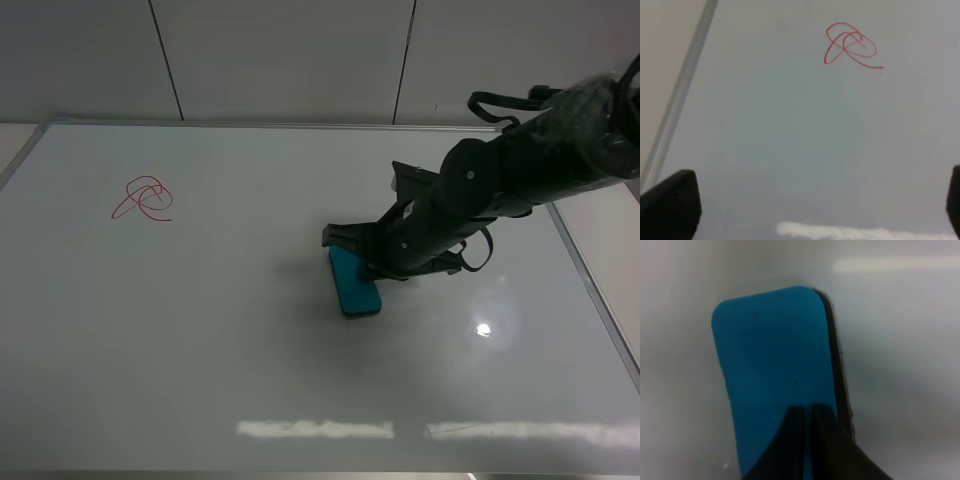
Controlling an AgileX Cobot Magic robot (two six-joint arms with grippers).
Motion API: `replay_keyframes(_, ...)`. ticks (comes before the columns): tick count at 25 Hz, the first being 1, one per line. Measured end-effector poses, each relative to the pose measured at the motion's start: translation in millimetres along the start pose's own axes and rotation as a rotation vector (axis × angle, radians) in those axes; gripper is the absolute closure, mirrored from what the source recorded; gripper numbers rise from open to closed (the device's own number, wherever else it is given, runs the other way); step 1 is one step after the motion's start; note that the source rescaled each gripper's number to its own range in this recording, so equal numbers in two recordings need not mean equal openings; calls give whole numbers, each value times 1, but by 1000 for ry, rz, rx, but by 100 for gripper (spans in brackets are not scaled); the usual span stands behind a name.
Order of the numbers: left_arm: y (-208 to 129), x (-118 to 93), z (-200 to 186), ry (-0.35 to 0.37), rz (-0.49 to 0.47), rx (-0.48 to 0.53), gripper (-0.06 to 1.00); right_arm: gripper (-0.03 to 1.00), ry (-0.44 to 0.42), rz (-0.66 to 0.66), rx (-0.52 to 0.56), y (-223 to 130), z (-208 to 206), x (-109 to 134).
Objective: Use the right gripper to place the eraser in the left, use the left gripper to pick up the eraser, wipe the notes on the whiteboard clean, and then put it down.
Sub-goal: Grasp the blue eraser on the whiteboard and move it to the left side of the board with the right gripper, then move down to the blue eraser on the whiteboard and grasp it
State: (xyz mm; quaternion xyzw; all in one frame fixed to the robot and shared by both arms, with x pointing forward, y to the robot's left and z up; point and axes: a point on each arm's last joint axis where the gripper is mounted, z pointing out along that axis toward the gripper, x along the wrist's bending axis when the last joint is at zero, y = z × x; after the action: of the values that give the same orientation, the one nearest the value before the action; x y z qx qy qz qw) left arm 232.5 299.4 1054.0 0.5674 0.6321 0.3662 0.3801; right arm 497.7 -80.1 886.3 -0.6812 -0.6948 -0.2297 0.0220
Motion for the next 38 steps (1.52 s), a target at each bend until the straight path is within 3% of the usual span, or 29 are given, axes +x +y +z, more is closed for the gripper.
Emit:
replay_keyframes(9, 0, 0, 0, 0, 0, 1, -6, 96, 159, -129, 121, -4, 52, 115)
replay_keyframes(15, 0, 0, 0, 0, 0, 1, -6, 97, 310, -43, 175, -5, 81, 178)
replay_keyframes(26, 0, 0, 0, 0, 0, 1, -6, 97, 479, 87, 209, -8, 111, 237)
replay_keyframes(34, 0, 0, 0, 0, 0, 1, -6, 97, 475, -17, 187, -4, 100, 244)
replay_keyframes(38, 0, 0, 0, 0, 0, 1, -6, 97, 485, -140, 92, 10, 63, 254)
